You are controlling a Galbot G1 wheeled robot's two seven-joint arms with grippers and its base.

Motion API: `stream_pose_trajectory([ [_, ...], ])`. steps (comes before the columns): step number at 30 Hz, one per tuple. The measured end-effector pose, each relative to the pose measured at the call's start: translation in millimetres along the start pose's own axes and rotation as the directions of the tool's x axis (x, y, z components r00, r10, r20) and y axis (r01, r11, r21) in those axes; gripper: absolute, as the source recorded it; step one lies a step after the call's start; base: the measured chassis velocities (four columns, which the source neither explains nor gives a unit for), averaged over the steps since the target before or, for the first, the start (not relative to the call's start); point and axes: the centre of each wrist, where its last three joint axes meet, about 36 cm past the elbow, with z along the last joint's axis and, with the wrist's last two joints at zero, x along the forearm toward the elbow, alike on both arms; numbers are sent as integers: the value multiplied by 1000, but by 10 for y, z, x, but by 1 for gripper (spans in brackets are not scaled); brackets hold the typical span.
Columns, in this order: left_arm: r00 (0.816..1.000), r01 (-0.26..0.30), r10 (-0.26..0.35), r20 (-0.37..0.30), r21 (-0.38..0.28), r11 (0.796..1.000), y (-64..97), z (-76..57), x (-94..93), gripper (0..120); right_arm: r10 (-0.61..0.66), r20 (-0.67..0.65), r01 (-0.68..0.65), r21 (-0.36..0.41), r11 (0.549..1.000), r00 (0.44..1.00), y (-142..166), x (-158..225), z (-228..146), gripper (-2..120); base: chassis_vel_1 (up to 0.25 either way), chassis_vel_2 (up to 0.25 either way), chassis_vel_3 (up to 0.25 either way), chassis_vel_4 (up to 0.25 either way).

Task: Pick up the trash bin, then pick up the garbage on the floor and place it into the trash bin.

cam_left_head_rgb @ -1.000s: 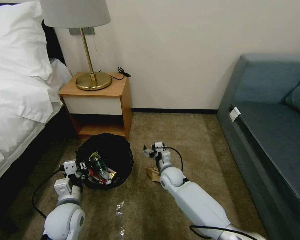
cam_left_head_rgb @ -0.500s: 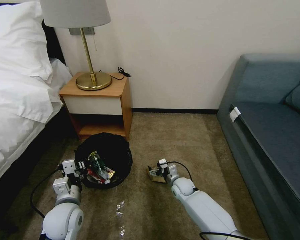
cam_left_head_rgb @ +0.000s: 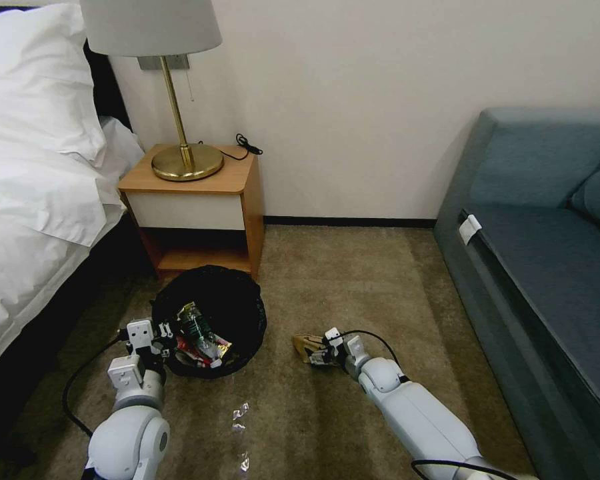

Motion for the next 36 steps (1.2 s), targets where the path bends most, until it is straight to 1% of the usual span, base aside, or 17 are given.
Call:
stream_pose_trajectory([
  [7, 1000, 3, -3, 4, 2, 1000, -9, -7, 19, 4, 2, -9, -2, 27, 1000, 1000, -74, -44, 138, 100, 0, 0, 0, 0],
  [12, 1000, 3, -3, 6, 1, 1000, -9, -9, 29, 4, 7, -1, -7, 31, 999, 1000, -97, -39, 204, 88, 0, 0, 0, 0],
  [14, 1000, 4, -4, 7, 0, 1000, -6, -11, 31, 4, 12, 3, -12, 28, 1000, 1000, -87, -33, 235, 79, 0, 0, 0, 0],
  [16, 1000, 4, -4, 7, 0, 1000, -7, -15, 33, 4, 14, 4, -14, 26, 1000, 1000, -79, -33, 242, 75, 0, 0, 0, 0],
  [17, 1000, 3, -3, 8, 0, 1000, -8, -16, 34, 4, 16, 7, -17, 25, 1000, 1000, -71, -35, 245, 68, 0, 0, 0, 0],
  [18, 1000, 3, -3, 8, 0, 1000, -8, -16, 34, 4, 16, 7, -17, 25, 1000, 1000, -71, -35, 245, 68, 0, 0, 0, 0],
  [20, 1000, 4, -4, 8, 1, 1000, -10, -14, 35, 4, 23, 13, -23, 23, 999, 1000, -50, -45, 244, 57, 0, 0, 0, 0],
  [21, 1000, 4, -4, 8, 1, 1000, -10, -14, 35, 4, 23, 13, -23, 23, 999, 1000, -50, -45, 244, 57, 0, 0, 0, 0],
  [22, 1000, 4, -4, 8, 1, 1000, -8, -12, 37, 4, 26, 15, -26, 21, 999, 1000, -42, -50, 239, 50, 0, 0, 0, 0],
  [25, 1000, 4, -4, 7, 0, 1000, -5, -11, 38, 4, 31, 17, -32, 20, 999, 999, -40, -54, 232, 41, 0, 0, 0, 0],
  [26, 1000, 4, -4, 7, 0, 1000, -5, -11, 38, 4, 31, 17, -32, 20, 999, 999, -40, -54, 232, 41, 0, 0, 0, 0],
  [28, 1000, 4, -4, 8, 0, 1000, -3, -13, 37, 4, 39, 22, -39, 18, 999, 999, -44, -58, 218, 29, 0, 0, 0, 0],
  [29, 1000, 4, -4, 8, 0, 1000, -3, -13, 37, 4, 39, 22, -39, 18, 999, 999, -44, -58, 218, 29, 0, 0, 0, 0],
  [30, 1000, 4, -4, 8, 0, 1000, -3, -14, 37, 4, 41, 23, -41, 17, 999, 999, -45, -59, 220, 22, 0, 0, 0, 0],
  [32, 1000, 4, -4, 9, 0, 1000, -3, -15, 36, 4, 42, 25, -42, 17, 999, 999, -44, -60, 223, 19, 0, 0, 0, 0],
  [34, 1000, 5, -5, 11, 1, 1000, -2, -22, 30, 4, 45, 28, -46, 16, 999, 999, -41, -63, 228, 7, 0, 0, 0, 0],
  [36, 1000, 5, -5, 12, 1, 1000, -2, -24, 29, 4, 46, 29, -47, 16, 999, 999, -40, -64, 229, 4, 0, 0, 0, 0],
])
